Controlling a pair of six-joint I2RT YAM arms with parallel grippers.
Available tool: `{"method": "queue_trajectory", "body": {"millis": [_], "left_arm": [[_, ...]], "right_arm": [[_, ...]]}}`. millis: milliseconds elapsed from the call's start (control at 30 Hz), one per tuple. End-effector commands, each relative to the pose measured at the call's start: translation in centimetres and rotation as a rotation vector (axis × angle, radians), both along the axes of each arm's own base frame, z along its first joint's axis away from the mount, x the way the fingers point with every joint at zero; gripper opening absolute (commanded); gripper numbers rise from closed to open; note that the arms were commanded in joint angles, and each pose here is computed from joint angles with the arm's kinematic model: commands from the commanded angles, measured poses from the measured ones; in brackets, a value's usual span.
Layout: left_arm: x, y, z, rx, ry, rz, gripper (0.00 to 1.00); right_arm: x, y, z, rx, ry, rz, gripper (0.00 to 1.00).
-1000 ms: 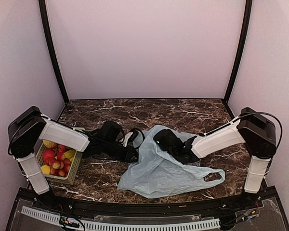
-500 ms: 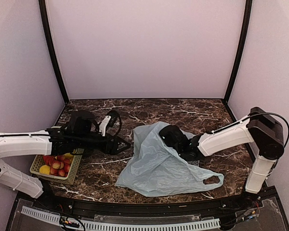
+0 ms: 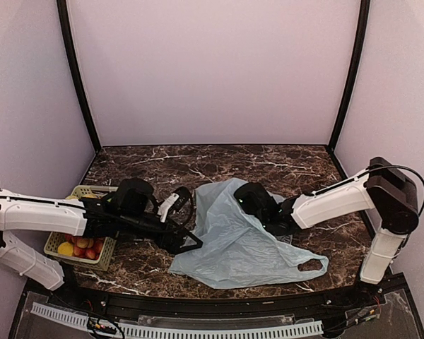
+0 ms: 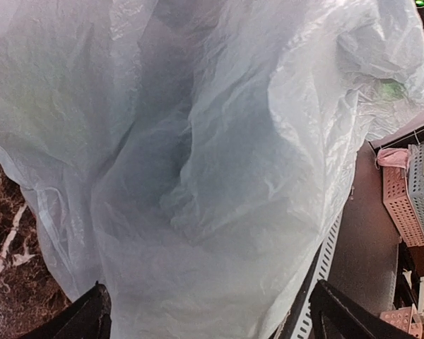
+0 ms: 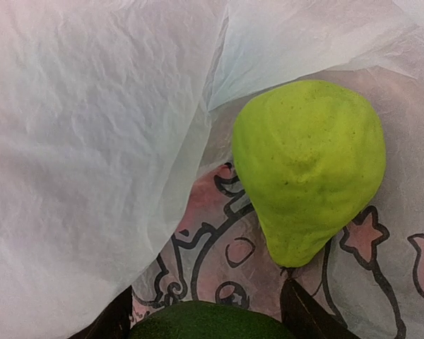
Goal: Untie the knot of the plastic bag and take out the fruit
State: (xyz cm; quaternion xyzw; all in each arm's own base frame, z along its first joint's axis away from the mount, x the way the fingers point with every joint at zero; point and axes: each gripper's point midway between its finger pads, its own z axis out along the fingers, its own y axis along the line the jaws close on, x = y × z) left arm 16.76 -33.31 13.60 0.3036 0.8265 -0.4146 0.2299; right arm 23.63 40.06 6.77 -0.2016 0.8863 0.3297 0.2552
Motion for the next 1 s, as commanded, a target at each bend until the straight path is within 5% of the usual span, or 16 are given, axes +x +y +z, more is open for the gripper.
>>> {"method": "queue_trajectory", "body": {"millis": [0, 67, 133, 200, 267, 633, 967], "left_arm": [[0.5, -1.8, -0.2, 0.028, -0.018, -0.024, 0.97], [0.5, -2.3, -0.4, 0.032, -0.015, -0.031, 0.94], [0.6, -2.7, -0.4, 0.014, -0.009, -0.024, 0.71], [1.0, -2.4, -0.7, 0.024, -0.006, 0.016, 0.2], [1.8, -1.3, -1.2, 0.07, -0.024, 0.081, 0.03], [6.1, 8.3, -2.1, 0.141, 0.02, 0.377, 0.01], [7.6, 8.1, -1.7, 0.152, 0.029, 0.39, 0.01]], "right_arm": [[0.5, -0.5, 1.5, 0.026, -0.029, -0.022, 0.14], [0.5, -0.7, 1.8, 0.028, -0.034, -0.028, 0.14], [0.4, -1.1, 2.1, 0.029, -0.038, -0.036, 0.14], [0.1, -1.7, 2.3, 0.029, -0.037, -0.045, 0.14], [-0.3, -2.6, 2.4, 0.024, -0.03, -0.059, 0.14], [-3.2, -10.1, 6.1, 0.032, -0.058, -0.17, 0.15], [-6.9, -9.3, 13.8, 0.253, -0.131, 0.049, 0.18]]}}
